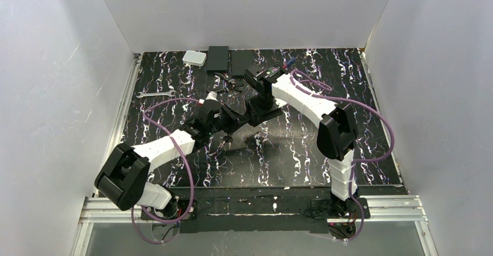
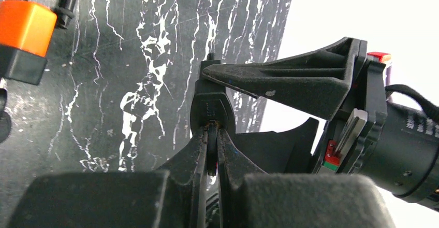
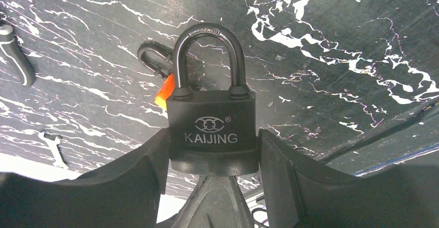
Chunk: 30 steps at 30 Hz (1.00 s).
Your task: Unlock with the key
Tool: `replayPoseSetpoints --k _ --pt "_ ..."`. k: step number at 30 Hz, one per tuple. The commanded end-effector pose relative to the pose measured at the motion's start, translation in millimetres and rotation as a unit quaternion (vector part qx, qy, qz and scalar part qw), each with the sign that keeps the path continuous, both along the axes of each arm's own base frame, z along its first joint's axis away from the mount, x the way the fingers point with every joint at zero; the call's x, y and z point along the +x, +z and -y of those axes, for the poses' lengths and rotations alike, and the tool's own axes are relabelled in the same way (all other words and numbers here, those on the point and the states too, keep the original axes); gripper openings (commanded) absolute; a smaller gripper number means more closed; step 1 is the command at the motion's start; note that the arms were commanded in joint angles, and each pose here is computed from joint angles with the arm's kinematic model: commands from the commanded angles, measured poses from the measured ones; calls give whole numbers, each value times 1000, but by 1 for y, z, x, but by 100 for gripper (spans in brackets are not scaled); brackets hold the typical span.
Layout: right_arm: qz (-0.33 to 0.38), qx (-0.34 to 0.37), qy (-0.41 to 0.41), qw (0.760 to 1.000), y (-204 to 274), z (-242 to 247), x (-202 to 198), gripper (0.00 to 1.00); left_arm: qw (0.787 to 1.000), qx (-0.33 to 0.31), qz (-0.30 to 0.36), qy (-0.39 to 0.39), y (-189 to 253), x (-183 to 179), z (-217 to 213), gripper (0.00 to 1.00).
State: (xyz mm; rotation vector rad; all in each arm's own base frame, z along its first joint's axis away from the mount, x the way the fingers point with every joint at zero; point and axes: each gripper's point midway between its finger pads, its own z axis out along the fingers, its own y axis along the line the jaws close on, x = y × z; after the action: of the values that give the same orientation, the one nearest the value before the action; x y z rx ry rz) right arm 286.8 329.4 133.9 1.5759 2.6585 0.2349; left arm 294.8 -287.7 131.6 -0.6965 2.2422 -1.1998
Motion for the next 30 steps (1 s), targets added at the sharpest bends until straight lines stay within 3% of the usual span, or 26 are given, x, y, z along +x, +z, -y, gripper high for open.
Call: replayPoseSetpoints --k 1,13,22,30 --pt "-10 189 103 977 87 -78 -59 1 994 91 20 -57 -21 -11 -6 0" --pt "-10 183 118 976 91 -72 -67 1 977 147 95 -122 -18 -14 -11 0" --pt "-10 184 126 975 94 -75 -71 1 931 210 223 -200 1 -12 -6 0" --pt "-8 185 125 975 96 -76 -73 1 916 225 245 -224 -2 -21 -10 0"
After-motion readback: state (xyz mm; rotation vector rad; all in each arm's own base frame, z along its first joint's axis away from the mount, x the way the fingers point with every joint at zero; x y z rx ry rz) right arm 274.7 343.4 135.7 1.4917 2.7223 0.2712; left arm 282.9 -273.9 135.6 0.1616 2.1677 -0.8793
